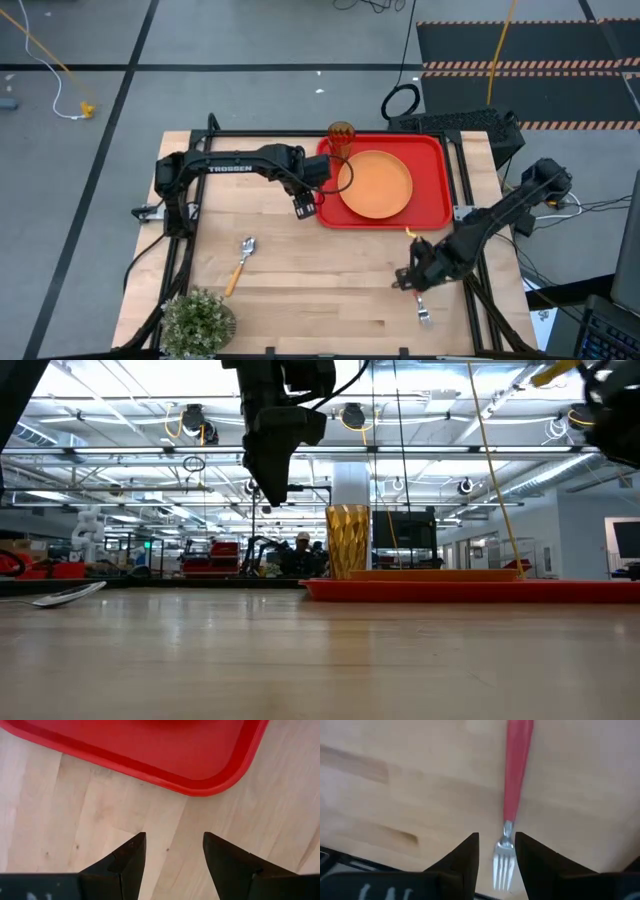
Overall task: Pick and place plate/cup/fork/spoon on tray
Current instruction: Put the pink fork on the red tray to the right side of the orange plate
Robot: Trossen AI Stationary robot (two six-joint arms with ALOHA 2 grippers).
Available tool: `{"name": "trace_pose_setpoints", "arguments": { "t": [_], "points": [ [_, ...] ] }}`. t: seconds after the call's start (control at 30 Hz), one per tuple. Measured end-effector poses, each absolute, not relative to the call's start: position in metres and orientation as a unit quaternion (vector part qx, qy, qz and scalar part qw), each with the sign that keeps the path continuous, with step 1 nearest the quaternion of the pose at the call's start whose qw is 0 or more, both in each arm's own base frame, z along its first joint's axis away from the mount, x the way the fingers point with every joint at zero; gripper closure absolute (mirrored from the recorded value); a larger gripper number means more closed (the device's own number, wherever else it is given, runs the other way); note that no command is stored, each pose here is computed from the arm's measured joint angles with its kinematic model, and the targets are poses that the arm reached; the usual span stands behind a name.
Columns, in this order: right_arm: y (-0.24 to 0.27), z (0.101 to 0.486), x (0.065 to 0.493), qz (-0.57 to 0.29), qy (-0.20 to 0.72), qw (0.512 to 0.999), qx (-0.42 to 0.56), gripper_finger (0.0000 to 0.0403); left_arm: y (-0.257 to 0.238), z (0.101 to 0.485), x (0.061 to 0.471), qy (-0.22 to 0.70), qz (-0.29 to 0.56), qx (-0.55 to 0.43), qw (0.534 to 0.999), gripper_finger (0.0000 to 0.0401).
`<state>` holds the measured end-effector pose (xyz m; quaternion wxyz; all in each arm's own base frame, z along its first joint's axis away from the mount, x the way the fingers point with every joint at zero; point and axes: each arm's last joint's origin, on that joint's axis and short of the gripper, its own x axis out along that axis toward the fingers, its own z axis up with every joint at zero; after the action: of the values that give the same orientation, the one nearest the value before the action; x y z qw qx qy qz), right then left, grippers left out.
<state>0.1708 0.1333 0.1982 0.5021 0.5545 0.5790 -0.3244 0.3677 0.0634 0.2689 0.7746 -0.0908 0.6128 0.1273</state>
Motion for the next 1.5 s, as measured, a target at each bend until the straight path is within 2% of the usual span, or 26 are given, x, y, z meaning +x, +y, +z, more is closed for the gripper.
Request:
{"name": "trace_pose_setpoints", "arguments": {
  "t": [0.3, 0.8, 1.23, 1.33, 1.5],
  "points": [
    [0.162, 0.173, 0.172, -0.336, 0.599, 0.502, 0.527, 0.0287, 0.062, 0.268, 0.366, 0.62, 0.127, -0.091, 0.769, 0.0201],
    [0.167, 0.148, 0.176, -0.36, 0.61, 0.521, 0.476, 0.0286, 0.053, 0.268, 0.367, 0.621, 0.126, -0.094, 0.768, 0.0201],
    [0.164, 0.131, 0.171, -0.34, 0.602, 0.513, 0.509, 0.0287, 0.051, 0.268, 0.368, 0.62, 0.13, -0.098, 0.768, 0.0201],
    [0.164, 0.13, 0.171, -0.337, 0.605, 0.518, 0.502, 0.0302, 0.051, 0.268, 0.367, 0.62, 0.13, -0.099, 0.767, 0.0201],
    [0.163, 0.13, 0.17, -0.337, 0.608, 0.519, 0.497, 0.0355, 0.051, 0.268, 0.367, 0.62, 0.13, -0.099, 0.767, 0.0201]
  ]
}}
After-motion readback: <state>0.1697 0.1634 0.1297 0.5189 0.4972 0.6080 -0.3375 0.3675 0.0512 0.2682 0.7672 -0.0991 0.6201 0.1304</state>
